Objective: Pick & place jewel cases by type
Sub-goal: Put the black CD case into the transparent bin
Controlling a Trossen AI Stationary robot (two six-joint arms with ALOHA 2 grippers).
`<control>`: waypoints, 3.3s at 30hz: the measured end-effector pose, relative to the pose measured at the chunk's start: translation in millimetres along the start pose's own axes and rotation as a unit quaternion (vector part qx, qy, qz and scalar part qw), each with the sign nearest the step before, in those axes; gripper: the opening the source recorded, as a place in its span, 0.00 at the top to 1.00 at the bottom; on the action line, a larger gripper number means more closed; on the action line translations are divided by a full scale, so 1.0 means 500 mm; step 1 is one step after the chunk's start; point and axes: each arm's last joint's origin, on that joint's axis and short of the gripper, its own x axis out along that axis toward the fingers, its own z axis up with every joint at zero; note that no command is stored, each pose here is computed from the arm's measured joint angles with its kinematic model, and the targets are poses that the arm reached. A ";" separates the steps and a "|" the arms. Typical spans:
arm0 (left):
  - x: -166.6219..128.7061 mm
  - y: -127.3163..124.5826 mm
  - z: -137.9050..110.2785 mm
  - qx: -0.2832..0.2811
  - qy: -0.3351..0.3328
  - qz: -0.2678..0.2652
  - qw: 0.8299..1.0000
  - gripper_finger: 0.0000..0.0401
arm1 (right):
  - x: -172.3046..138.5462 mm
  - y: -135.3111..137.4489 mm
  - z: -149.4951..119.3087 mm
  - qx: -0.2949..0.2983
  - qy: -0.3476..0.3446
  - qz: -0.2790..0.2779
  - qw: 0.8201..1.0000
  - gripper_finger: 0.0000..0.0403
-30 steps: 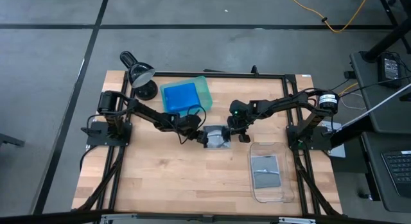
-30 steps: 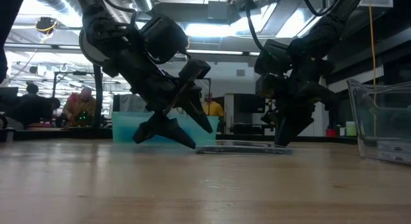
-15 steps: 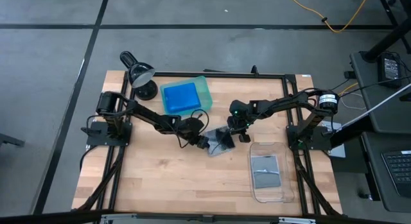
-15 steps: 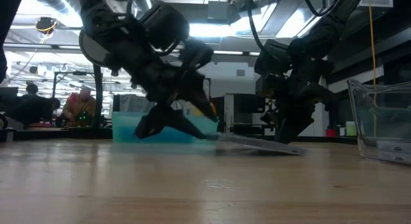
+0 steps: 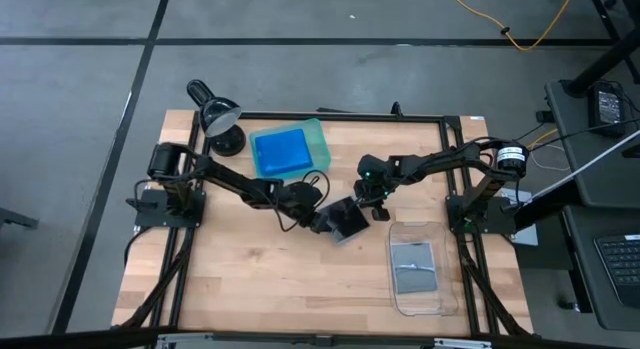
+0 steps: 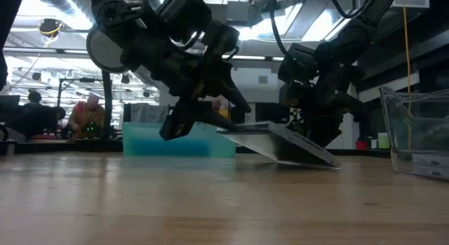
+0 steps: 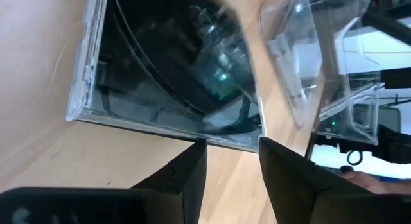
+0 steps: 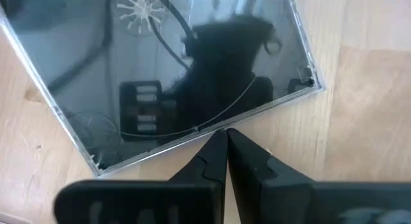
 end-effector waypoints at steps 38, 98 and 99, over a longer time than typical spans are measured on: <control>-0.045 -0.027 0.015 0.015 -0.071 0.030 0.997 0.50 | 0.000 0.001 0.000 -0.010 0.002 0.005 1.000 0.95; -0.055 -0.024 0.072 0.028 -0.078 0.111 0.990 0.85 | -0.004 0.002 -0.003 -0.009 0.016 -0.013 1.000 0.95; -0.055 -0.026 0.072 0.029 -0.079 0.109 0.990 0.86 | -0.006 0.003 -0.003 -0.009 0.018 -0.021 1.000 0.95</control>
